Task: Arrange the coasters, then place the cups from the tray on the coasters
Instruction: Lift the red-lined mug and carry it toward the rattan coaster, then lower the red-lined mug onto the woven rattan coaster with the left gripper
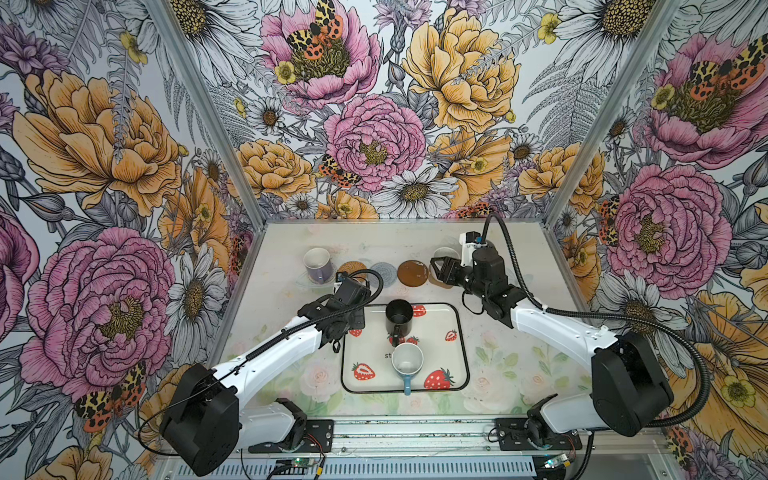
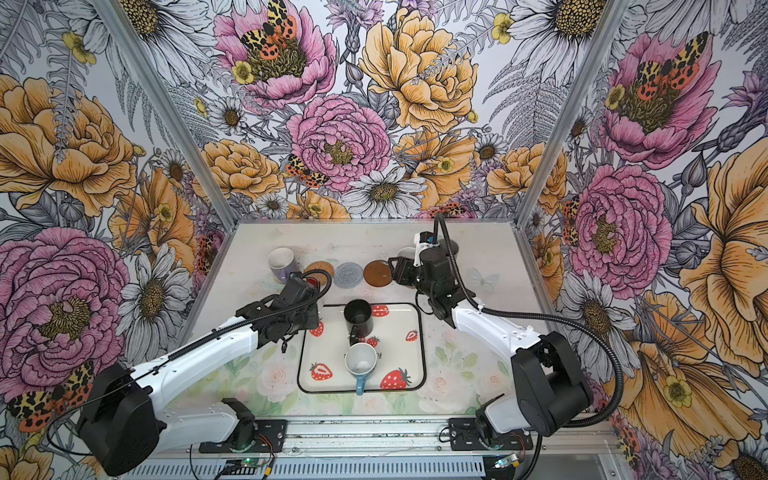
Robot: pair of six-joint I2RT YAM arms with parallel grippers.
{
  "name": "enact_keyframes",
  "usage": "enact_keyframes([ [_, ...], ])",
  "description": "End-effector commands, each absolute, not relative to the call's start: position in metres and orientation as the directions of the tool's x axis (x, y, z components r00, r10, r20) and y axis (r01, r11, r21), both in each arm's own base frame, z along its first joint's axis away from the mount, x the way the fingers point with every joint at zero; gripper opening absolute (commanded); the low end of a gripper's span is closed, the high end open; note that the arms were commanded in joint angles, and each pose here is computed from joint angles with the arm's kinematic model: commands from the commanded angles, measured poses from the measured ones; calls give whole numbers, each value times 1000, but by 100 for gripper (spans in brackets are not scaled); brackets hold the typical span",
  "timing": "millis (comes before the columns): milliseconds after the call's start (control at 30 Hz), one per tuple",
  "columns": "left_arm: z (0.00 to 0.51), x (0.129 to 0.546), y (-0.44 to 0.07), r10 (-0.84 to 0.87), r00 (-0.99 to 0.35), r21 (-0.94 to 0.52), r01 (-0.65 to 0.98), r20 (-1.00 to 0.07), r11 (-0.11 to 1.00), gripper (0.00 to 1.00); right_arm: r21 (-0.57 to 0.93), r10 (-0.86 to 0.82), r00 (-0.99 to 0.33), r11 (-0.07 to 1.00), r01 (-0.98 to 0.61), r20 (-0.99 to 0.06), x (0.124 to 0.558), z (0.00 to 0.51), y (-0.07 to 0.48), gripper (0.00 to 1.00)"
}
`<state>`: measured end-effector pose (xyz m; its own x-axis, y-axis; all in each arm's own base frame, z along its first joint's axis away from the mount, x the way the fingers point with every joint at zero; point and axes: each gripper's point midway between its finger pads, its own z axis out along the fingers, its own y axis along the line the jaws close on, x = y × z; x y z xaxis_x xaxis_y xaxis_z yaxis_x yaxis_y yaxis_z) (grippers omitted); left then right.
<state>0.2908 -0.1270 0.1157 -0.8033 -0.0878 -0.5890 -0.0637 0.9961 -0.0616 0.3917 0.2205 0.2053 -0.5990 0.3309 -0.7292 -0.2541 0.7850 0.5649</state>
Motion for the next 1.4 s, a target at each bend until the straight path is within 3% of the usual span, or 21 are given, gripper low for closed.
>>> enact_keyframes([
  [0, 153, 325, -138, -115, -719, -127, -38, -686, 991, 0, 554, 333, -562, 783, -283, -758, 396, 223, 217, 60],
  [800, 159, 435, -136, -204, -669, -186, -99, -715, 978, 0, 540, 314, -590, 802, -254, -744, 405, 205, 210, 61],
  [1367, 124, 462, -134, -202, -714, -160, -128, -670, 979, 0, 547, 309, -617, 802, -240, -724, 413, 191, 207, 61],
])
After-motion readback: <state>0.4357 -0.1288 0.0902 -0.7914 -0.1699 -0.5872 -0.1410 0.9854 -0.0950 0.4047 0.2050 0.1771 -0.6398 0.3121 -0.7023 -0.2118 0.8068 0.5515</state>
